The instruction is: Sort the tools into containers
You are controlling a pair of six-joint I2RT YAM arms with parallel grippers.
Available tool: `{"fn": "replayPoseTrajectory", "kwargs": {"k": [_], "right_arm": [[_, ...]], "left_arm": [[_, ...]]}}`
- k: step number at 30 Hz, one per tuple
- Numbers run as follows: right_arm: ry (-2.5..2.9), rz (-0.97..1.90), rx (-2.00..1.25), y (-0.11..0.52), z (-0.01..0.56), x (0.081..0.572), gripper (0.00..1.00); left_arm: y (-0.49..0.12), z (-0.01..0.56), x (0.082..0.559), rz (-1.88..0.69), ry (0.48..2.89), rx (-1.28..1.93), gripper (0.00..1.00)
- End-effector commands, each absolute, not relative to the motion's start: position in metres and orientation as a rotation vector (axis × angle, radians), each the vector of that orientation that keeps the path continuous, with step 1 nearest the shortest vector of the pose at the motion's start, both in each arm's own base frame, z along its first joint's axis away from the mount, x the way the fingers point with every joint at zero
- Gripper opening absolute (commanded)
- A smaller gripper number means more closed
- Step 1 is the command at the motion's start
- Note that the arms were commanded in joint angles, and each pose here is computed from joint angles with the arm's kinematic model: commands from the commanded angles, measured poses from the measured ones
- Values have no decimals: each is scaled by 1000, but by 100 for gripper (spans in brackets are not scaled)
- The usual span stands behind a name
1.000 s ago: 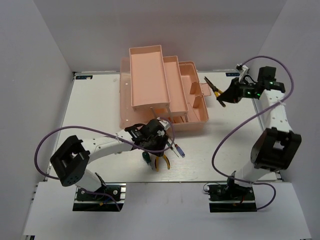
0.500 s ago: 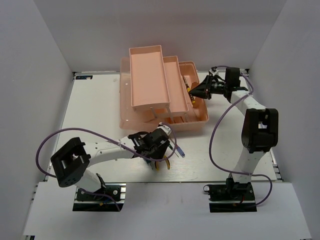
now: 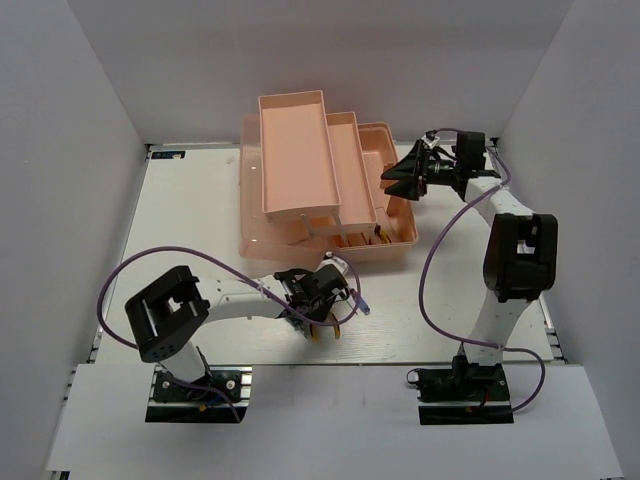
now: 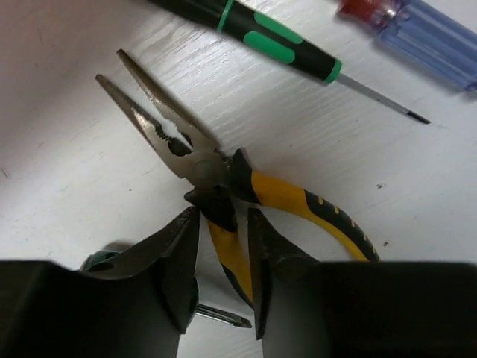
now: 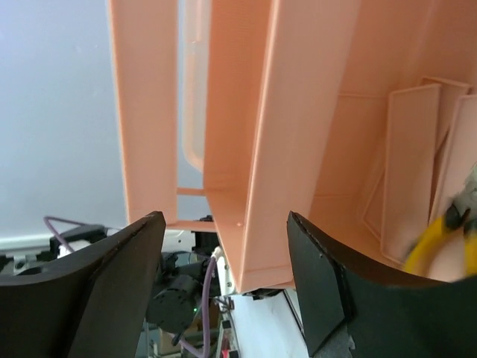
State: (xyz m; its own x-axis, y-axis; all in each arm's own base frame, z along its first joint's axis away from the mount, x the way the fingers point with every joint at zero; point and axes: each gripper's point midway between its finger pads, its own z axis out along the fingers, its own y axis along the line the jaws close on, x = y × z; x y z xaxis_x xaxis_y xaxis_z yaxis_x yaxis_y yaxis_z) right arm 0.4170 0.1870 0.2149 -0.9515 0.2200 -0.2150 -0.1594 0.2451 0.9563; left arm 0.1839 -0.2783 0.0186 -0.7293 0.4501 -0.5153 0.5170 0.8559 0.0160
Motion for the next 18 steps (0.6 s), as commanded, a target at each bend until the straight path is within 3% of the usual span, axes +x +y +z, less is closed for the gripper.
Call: {"fn": "replayPoseTrajectory", "kwargs": {"k": [1, 2, 5, 6, 8, 10, 17, 18], "right_arm": [[2134, 1787, -87, 181, 252, 408, 73], [2123, 1777, -61, 169, 254, 411, 73], [2098, 1770, -69, 158, 261, 410, 73], [2087, 1764, -81, 154, 263, 409, 73], [2093, 1756, -61, 140, 267, 408, 73], [2039, 1654, -206, 131, 270, 410, 91], [2242, 1235, -414, 90, 232, 390, 91], [2281, 1158, -407, 80, 224, 389, 67]], "left_arm": [[-280, 15, 186, -128, 2505, 719, 41], [-282, 14, 187, -128, 2505, 719, 27], [-288, 21, 180, -159, 2502, 748, 5], [-295, 28, 178, -187, 2478, 785, 2], [-306, 41, 170, -273, 2457, 837, 0], [-322, 70, 167, -374, 2375, 899, 0], [-387, 187, 159, -658, 2131, 1066, 0], [-394, 198, 162, -675, 2110, 1055, 0]]}}
